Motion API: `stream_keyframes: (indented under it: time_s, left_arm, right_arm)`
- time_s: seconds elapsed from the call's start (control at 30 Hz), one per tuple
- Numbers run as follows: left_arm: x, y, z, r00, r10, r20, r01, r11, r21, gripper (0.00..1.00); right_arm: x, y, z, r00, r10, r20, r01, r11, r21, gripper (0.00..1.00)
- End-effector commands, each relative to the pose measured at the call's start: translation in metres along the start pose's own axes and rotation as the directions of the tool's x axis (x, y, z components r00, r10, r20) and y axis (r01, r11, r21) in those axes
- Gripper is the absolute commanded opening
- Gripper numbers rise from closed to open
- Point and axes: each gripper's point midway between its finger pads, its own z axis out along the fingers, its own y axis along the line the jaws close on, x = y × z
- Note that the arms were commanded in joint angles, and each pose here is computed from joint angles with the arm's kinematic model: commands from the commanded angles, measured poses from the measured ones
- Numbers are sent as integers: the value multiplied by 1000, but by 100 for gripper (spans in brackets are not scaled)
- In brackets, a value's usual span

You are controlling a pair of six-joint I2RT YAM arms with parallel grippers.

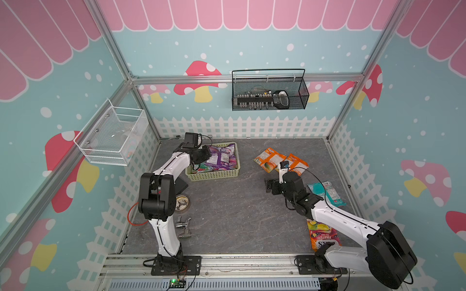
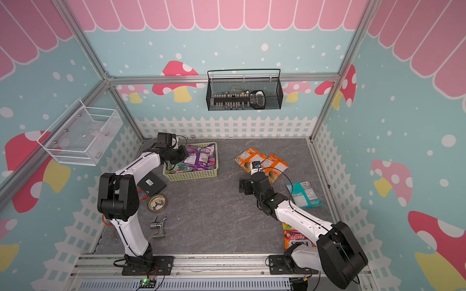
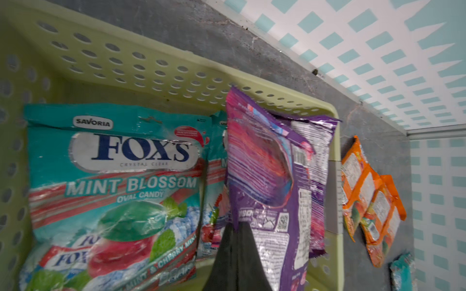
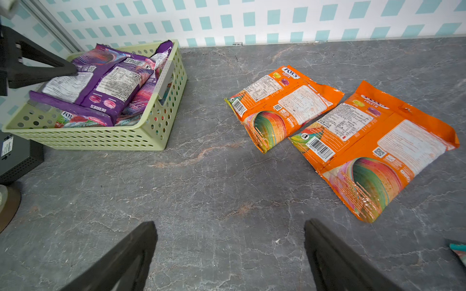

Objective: Put the candies in the basket
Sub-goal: Place the candy in the basket.

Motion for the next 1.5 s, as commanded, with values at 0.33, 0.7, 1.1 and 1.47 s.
stream_keyframes:
  time_s: [0.33,0.7,1.1,1.47]
  left_arm:
    - [-11,59,7,995,102,14,-95,966,-241,0]
    - [-18,78,1,992,128,23,-114,938,-328,0]
    - [-29,78,-5,990,131,48,-105,928,-358,34]
    - [-25,26,-50,993,67,92,-54,988,-144,47]
  right_arm:
    - [-3,7,-2,1000,-15,18,16,999,-40,96]
    - [1,8,1,1000,-19,5,19,999,-46,96]
    - [4,7,4,1000,-20,-5,20,999,-39,96]
    - [6,-9,5,999,44,6,-45,998,44,96]
